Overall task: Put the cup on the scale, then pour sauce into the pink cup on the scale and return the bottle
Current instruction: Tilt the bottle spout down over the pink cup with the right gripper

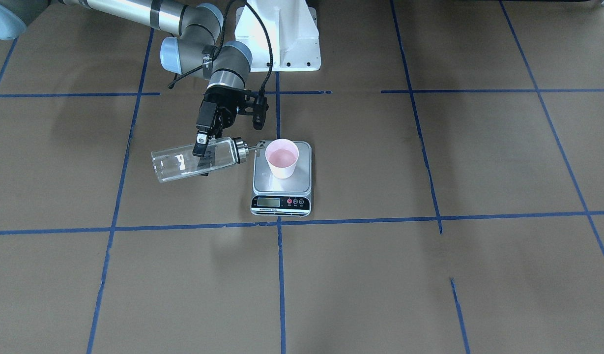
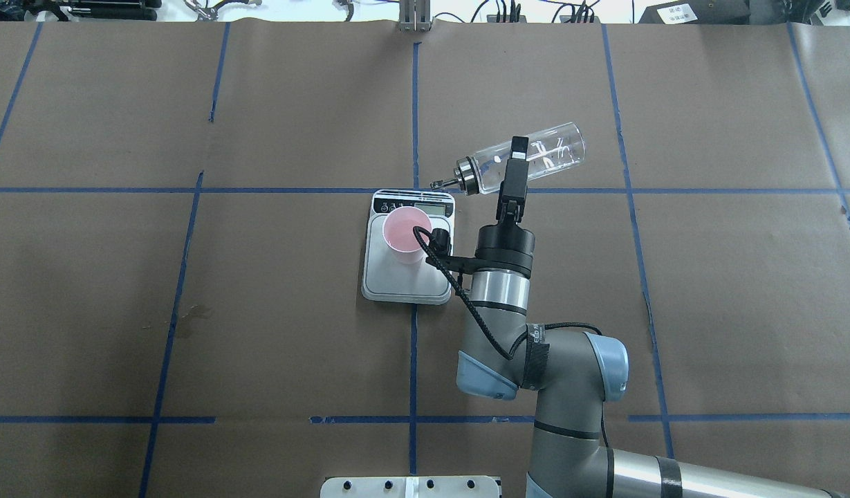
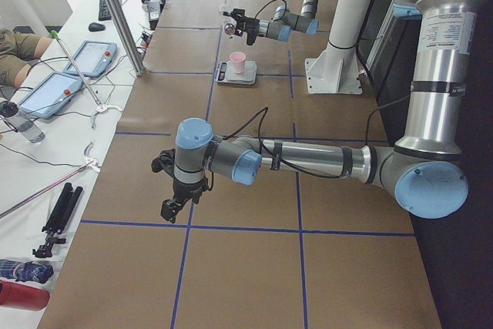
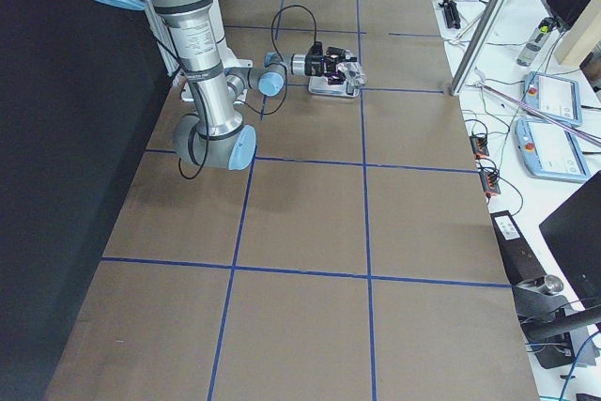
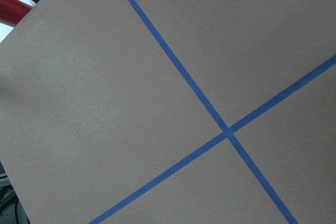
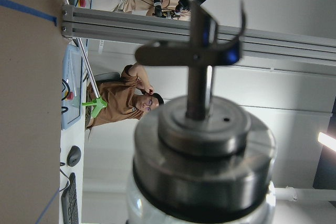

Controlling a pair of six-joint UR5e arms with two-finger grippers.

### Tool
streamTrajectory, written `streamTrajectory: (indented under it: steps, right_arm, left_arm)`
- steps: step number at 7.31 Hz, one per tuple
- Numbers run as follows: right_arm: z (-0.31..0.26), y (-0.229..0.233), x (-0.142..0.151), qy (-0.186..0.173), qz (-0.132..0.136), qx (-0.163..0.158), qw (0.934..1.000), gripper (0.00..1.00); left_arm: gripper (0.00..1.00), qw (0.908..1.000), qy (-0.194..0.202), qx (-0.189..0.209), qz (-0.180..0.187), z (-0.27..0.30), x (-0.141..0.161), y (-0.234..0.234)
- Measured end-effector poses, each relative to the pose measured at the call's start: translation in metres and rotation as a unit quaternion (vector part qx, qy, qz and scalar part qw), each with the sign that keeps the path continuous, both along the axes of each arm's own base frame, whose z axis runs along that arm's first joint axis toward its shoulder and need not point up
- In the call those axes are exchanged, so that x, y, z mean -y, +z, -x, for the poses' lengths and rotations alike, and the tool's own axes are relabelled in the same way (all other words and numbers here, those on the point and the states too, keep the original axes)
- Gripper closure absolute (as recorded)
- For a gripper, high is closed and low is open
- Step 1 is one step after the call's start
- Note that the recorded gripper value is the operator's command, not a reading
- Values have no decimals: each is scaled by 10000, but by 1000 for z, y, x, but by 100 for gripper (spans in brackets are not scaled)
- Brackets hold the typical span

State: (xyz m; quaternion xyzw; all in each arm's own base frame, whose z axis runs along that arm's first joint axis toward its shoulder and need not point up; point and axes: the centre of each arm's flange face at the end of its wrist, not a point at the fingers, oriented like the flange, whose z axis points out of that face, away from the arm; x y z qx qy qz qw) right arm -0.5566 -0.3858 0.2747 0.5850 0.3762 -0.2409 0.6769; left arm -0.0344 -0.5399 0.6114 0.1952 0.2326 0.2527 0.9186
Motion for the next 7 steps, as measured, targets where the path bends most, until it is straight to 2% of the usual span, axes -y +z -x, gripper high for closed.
streamTrajectory:
  steps: [3, 7]
  right_arm:
    - [0, -4, -1, 49, -5, -353, 9994, 100]
    - [-2, -7, -2, 77, -30, -413, 9991, 100]
  left_arm:
    - [0, 10000, 0, -9, -24, 0, 1, -3]
    - [0, 10000, -4, -12, -58, 0, 6, -10]
